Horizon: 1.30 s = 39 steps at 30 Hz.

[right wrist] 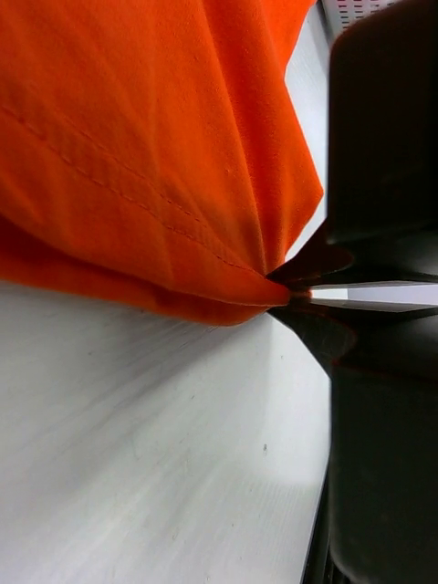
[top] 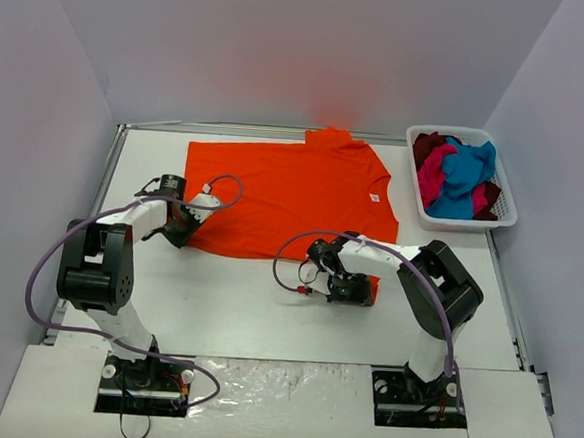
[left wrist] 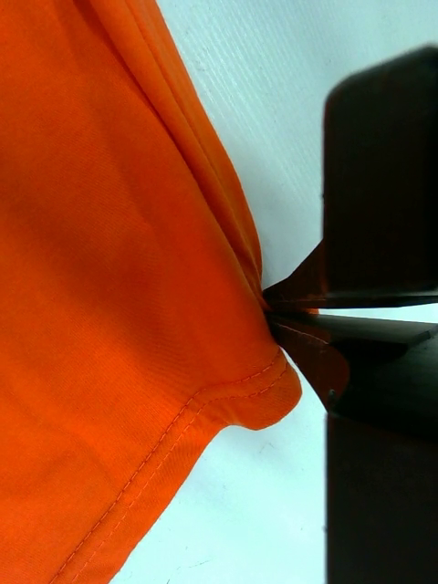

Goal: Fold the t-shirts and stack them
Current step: Grap the side of the flattened tshirt closest away from the robot with both arms, then fold the flattened tshirt in 1/3 of the way

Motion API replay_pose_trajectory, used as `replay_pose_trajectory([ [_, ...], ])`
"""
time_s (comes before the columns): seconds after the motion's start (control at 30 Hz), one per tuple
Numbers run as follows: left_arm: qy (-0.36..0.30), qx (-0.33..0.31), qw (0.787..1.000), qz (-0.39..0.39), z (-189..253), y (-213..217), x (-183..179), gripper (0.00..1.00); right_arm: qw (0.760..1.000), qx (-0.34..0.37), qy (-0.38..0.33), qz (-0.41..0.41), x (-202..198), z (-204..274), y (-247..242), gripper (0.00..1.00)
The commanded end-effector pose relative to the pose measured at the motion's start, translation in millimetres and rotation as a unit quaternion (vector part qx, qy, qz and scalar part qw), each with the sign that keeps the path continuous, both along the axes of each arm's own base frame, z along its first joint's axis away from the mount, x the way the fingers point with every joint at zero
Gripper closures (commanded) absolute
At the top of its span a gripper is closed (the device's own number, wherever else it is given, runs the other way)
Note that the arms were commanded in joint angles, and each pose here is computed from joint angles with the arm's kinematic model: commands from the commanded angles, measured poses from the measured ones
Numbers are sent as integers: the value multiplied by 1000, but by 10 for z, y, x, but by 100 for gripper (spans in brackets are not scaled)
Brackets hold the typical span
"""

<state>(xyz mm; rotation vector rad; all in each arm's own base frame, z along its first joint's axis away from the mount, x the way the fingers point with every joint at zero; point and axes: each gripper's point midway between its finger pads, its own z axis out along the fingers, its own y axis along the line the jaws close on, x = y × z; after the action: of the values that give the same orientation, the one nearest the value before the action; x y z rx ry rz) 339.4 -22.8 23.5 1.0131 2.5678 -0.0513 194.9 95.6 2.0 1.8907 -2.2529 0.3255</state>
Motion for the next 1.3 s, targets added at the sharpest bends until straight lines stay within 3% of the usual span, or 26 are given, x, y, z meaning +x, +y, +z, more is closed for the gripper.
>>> replay_pose_trajectory([
  [0.0,4,-13,1000,-2,31,-24,-81,98,997,55,55,-28,-259,-218,150,100],
  [0.27,-2,-23,999,-30,178,-77,-258,98,992,102,68,-43,-340,362,202,100],
  [0.7,-30,-1,997,-64,302,-10,-593,98,989,106,46,-87,-326,791,137,100],
  [1.27,-75,-8,996,-50,654,-5,-463,98,976,161,-54,-139,852,1336,253,100],
])
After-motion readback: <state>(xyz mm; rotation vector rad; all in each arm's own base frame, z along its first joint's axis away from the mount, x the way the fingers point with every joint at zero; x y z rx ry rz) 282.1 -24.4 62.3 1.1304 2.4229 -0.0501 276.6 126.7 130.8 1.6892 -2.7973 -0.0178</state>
